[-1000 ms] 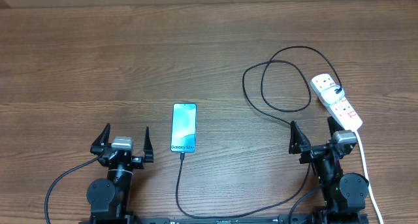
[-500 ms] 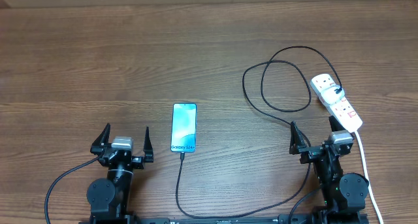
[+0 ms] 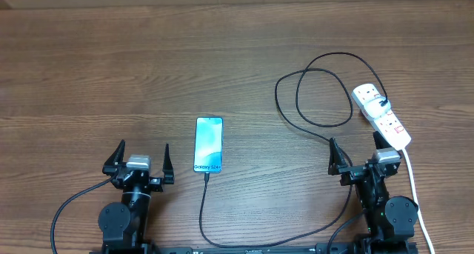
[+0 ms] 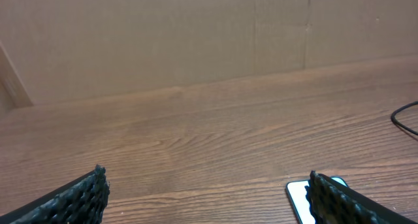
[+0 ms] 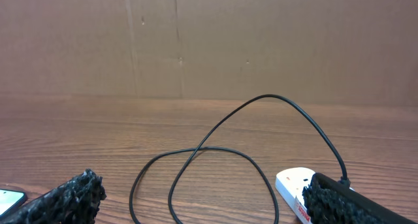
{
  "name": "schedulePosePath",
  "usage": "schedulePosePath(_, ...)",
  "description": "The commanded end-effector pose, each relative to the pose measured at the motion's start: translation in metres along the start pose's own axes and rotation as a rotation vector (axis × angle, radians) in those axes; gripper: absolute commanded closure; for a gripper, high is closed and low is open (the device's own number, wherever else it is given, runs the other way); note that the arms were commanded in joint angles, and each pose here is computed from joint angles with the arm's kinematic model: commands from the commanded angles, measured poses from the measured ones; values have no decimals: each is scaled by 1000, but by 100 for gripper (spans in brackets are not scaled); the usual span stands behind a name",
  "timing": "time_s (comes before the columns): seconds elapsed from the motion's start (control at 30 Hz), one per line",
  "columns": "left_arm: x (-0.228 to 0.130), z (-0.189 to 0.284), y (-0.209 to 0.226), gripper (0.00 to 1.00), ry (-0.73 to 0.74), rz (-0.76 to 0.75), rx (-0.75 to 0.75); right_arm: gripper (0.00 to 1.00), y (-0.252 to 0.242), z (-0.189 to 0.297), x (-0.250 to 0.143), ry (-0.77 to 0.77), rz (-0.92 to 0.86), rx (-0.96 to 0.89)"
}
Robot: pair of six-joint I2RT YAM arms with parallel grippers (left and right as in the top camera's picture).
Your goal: Plug charger to phone and switch on socket
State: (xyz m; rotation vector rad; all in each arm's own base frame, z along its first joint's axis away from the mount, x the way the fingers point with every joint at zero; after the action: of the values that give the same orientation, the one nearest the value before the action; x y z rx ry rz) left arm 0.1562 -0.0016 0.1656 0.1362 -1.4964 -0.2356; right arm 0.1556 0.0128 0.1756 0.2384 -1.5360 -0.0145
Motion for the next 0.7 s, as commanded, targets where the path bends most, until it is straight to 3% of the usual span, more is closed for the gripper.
schedulePosePath(0.0,-1,0,-2,0,-6,15,-11,0,-2,0,-2,-4,5,-15)
schedulePosePath(0.3,-2,0,1,0,4,119,23,0,-2,0,-2,-4,5,-16)
schedulePosePath(0.67,-2,0,1,0,4,119,23,0,-2,0,-2,-4,5,-15)
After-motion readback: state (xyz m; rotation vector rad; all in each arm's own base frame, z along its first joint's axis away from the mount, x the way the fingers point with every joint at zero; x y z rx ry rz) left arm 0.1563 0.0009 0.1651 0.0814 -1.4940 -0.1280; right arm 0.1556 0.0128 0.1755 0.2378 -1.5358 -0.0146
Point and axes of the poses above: each gripper's point midway between its finger pads, its own z axis back along the fingers, its own y axis along the line the jaws close on, x = y × z, the point moved 9 cm from there along z, back along the fingers, and after that the axes turned 8 degrees about -z, right-handed, at the moved point
